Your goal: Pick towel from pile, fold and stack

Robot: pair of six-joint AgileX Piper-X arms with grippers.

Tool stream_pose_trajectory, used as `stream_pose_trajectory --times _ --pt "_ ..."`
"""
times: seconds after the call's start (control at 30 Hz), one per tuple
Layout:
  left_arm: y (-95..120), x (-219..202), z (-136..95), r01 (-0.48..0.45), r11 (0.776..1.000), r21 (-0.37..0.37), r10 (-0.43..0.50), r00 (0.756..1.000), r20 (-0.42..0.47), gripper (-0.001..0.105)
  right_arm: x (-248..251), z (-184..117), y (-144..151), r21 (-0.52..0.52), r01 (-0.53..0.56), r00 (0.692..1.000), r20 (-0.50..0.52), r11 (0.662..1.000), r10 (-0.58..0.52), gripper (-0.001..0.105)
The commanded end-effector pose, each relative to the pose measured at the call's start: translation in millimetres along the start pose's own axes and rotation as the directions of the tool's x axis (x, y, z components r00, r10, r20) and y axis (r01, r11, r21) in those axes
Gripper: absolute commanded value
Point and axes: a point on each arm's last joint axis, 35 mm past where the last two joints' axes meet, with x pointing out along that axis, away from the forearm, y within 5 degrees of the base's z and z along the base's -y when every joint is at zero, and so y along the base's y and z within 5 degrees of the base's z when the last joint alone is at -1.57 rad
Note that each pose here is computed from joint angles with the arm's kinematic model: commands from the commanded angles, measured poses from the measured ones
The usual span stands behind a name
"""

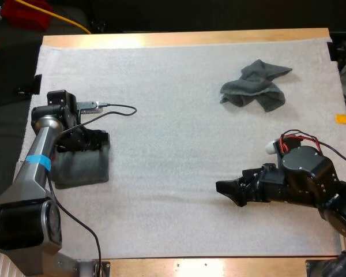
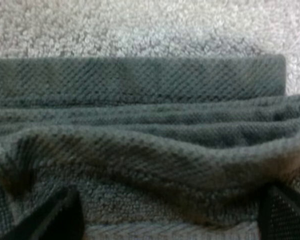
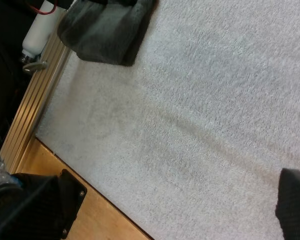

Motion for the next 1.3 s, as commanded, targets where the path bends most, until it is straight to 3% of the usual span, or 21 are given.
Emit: stream_pose_trajectory --times 0.0,0.3,0.6,0.9,1.27 --pt "-1.2 -7.8 2.1 0.002 1.0 0.002 -0.002 1.0 0.012 0.069 -0.6 1.2 1.3 -0.009 -0.012 1.0 0.006 1.0 0.012 0.084" --pt "-2.7 -66.7 4.5 0.013 1.0 0.026 -0.015 0.995 0.101 0.069 -0.6 1.2 1.3 -0.009 -0.012 1.0 0.006 1.0 0.012 0.084" --pt "0.3 -99.6 -20.7 0.006 0.999 0.043 -0.008 0.999 0.051 0.069 -0.6 1.2 1.3 -0.009 -0.012 1.0 0.006 1.0 0.012 0.084" --pt "4.4 -69.7 -44.5 -0.008 0.999 0.041 0.011 0.997 -0.076 0.069 -0.6 1.2 1.3 -0.013 -0.012 1.0 0.006 1.0 0.012 0.084" --pt "8.0 -32.8 -64.2 -0.011 0.999 0.03 0.014 0.995 -0.097 0.069 -0.6 1.2 1.3 -0.013 -0.012 1.0 0.006 1.0 0.012 0.084"
